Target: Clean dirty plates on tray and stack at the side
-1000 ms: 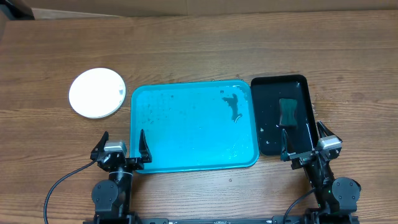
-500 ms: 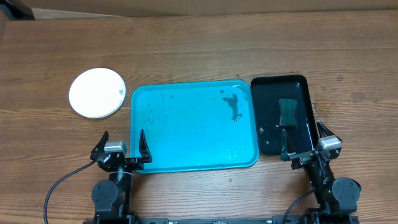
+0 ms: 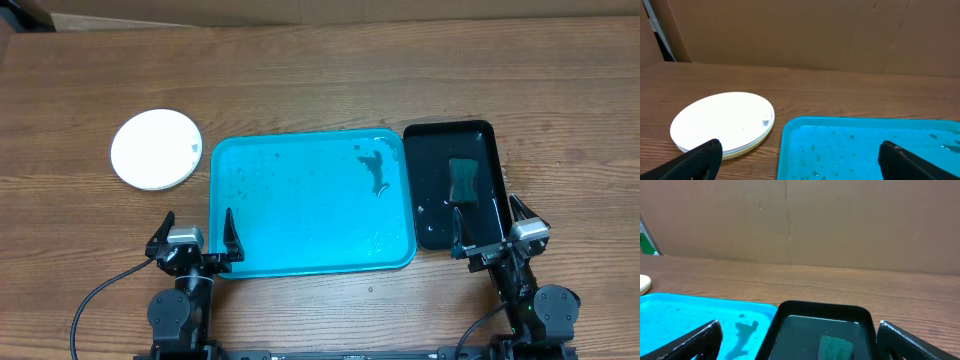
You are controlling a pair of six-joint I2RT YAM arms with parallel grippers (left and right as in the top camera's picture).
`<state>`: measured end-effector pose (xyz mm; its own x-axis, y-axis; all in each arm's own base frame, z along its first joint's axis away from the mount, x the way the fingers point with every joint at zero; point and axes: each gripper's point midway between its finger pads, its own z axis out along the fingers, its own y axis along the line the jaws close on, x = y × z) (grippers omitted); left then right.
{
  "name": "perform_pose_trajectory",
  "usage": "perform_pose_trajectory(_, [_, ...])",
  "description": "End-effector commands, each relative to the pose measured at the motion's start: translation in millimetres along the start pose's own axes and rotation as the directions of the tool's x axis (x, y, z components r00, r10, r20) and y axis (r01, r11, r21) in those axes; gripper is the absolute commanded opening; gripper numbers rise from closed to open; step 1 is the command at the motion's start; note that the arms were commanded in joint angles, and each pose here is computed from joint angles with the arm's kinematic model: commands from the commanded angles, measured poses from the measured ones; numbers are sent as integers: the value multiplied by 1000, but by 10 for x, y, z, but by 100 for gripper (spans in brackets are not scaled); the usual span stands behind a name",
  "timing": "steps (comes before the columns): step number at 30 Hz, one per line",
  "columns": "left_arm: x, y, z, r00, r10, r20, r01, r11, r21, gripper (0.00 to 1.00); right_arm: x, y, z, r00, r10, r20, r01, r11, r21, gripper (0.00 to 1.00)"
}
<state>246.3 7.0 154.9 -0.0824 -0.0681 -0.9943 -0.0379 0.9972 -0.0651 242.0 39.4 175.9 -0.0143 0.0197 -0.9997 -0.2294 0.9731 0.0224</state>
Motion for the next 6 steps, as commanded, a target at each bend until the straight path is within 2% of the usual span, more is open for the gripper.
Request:
perform_pose_trajectory(1, [-11, 4, -4, 1000, 27, 9, -27, 1000, -5, 100, 17, -14, -1, 1000, -4, 4, 4, 1000, 6, 100])
perform_pose_trajectory(6, [-12, 5, -4, 1000, 27, 9, -27, 1000, -6, 100, 17, -15, -1, 1000, -4, 4, 4, 1000, 6, 100])
